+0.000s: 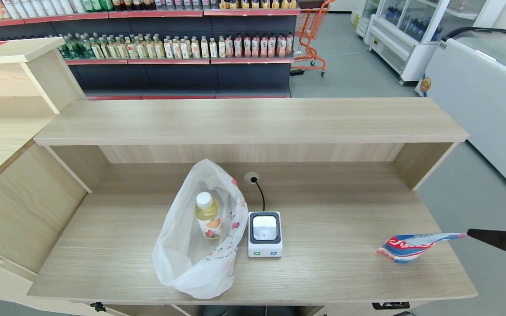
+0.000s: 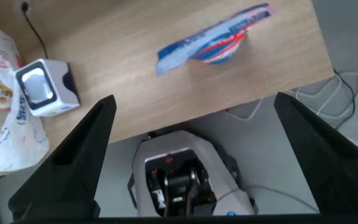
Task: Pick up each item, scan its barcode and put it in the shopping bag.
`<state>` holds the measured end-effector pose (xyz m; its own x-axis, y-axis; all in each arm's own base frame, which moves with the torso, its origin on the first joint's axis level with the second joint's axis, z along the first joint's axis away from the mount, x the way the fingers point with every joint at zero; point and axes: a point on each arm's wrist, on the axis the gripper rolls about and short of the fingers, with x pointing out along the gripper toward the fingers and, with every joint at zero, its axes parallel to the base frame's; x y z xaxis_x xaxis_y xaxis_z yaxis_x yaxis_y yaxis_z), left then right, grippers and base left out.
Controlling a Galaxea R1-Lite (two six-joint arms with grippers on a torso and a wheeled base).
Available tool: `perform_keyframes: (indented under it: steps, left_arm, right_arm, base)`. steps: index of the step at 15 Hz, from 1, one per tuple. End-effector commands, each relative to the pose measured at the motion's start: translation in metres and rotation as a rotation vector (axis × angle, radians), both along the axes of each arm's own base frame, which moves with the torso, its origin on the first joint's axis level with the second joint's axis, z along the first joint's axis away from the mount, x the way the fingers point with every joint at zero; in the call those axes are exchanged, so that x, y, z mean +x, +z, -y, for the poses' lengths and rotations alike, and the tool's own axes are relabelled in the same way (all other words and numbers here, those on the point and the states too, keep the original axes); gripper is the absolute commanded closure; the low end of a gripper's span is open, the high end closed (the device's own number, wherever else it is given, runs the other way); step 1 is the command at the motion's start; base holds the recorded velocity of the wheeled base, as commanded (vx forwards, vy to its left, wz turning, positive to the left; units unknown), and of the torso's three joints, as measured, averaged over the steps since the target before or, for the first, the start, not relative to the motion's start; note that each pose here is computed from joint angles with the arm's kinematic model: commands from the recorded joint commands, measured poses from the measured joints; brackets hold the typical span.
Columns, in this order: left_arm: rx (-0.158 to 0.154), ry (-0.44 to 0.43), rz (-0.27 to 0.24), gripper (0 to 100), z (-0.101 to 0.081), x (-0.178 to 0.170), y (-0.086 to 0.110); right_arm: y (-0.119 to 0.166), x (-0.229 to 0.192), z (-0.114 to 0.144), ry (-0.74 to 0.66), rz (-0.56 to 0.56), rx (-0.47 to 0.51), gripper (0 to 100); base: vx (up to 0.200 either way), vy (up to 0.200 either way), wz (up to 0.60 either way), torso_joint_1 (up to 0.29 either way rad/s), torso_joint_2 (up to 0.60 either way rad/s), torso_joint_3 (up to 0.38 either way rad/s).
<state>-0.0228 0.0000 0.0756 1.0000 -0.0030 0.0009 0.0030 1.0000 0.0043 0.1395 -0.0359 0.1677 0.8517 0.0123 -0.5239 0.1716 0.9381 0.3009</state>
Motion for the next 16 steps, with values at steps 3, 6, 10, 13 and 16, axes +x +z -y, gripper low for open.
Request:
perform_keyframes:
  steps: [3, 6, 10, 13, 16]
  left_arm:
    - [0.0, 0.0, 0.001, 0, 0.0, 0.0, 0.0]
    - [-0.003, -0.002, 0.001, 0, 0.0, 0.0, 0.0]
    - [-0.003, 0.0, 0.001, 0, 0.0, 0.0, 0.0]
    - [-0.003, 0.0, 0.001, 0, 0.0, 0.0, 0.0]
    - [-0.003, 0.001, 0.001, 0, 0.0, 0.0, 0.0]
  right_arm:
    - [-0.002, -0.011, -0.002, -0.039, -0.052, 0.026, 0]
    - [-0.011, -0.003, 0.003, -0.14, -0.124, 0.007, 0]
    - [-0.027, 0.027, 0.007, -0.142, -0.23, 0.031, 0]
    - [-0.048, 0.061, 0.011, -0.18, -0.247, 0.022, 0]
    - [-0.07, 0.082, 0.011, -0.161, -0.284, 0.026, 0]
  base:
    - [0.0, -0.2, 0.0, 0.005, 0.0, 0.002]
    - [0.0, 0.0, 0.0, 0.0, 0.0, 0.0]
    - [0.0, 0.0, 0.0, 0.0, 0.0, 0.0]
    - [0.0, 0.0, 0.0, 0.0, 0.0, 0.0]
    - [0.0, 0.0, 0.0, 0.0, 0.0, 0.0]
